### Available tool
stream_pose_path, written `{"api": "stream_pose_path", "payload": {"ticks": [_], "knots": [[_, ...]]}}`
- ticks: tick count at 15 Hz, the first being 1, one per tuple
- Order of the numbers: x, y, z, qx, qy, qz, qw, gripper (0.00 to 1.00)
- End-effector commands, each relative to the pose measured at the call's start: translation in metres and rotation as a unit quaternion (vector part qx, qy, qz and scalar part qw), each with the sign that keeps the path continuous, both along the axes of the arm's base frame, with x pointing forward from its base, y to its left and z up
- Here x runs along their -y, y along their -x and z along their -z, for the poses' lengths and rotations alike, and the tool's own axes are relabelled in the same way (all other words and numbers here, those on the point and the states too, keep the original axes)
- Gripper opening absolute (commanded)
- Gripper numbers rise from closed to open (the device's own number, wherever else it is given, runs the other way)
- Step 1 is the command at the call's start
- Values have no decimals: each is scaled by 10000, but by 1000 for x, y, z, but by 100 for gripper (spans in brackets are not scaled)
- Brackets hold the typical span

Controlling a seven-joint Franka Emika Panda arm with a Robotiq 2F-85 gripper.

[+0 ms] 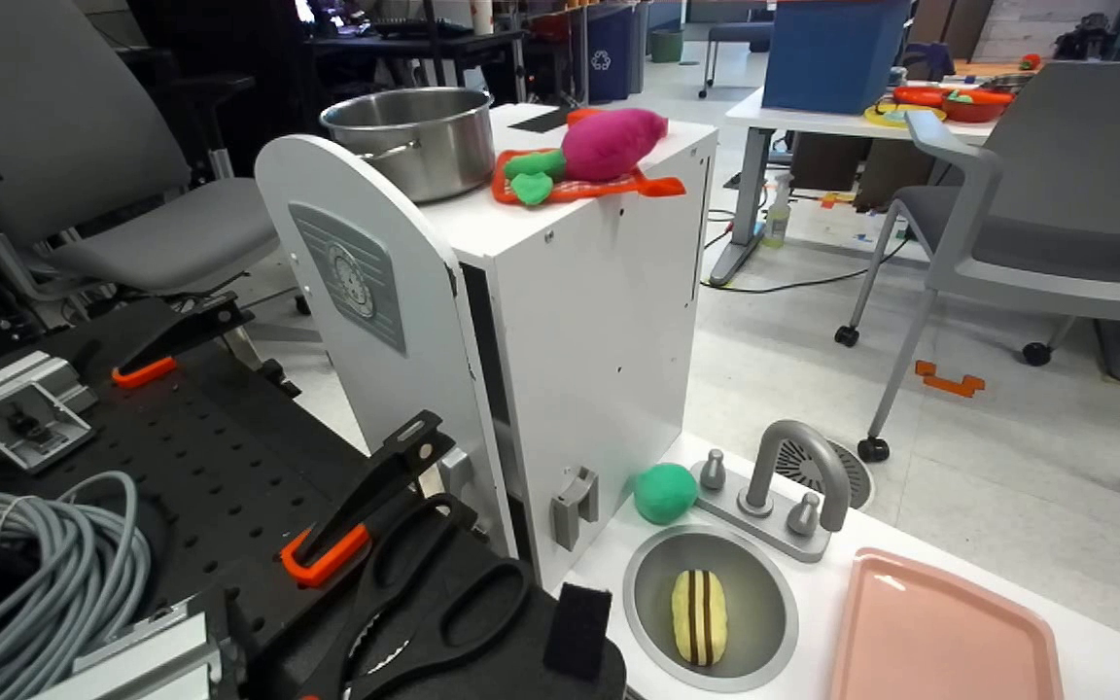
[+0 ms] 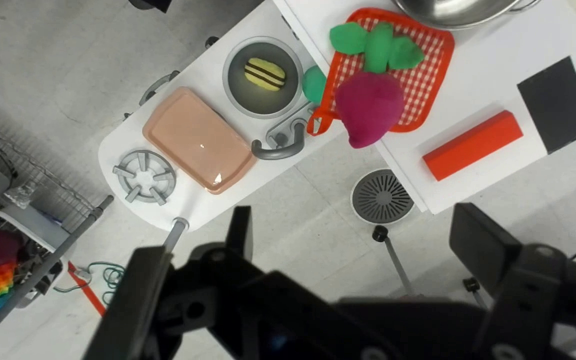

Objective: Pick up the items on top of the cabinet and put them in the pot.

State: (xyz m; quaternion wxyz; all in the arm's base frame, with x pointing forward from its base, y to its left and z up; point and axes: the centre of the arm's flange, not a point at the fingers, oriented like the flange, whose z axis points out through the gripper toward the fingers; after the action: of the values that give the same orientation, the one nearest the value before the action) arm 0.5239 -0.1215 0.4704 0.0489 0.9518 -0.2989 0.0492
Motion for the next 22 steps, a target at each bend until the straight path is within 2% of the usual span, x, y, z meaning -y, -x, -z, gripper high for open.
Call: {"api": "stream_pose_path", "payload": {"ticks": [1,9,14,19,20,22], "knots": [[7,-23,8,222,126,290,9993,100],[7,-28,35,175,18,424,9989,100],[5,-27,42,325,-30,334,9989,100],[2,-25,45,56,-214,218,9995,100],[3,-25,48,134,-73,286,9995,100],[2,-25,48,122,-118,254,9995,100]]}}
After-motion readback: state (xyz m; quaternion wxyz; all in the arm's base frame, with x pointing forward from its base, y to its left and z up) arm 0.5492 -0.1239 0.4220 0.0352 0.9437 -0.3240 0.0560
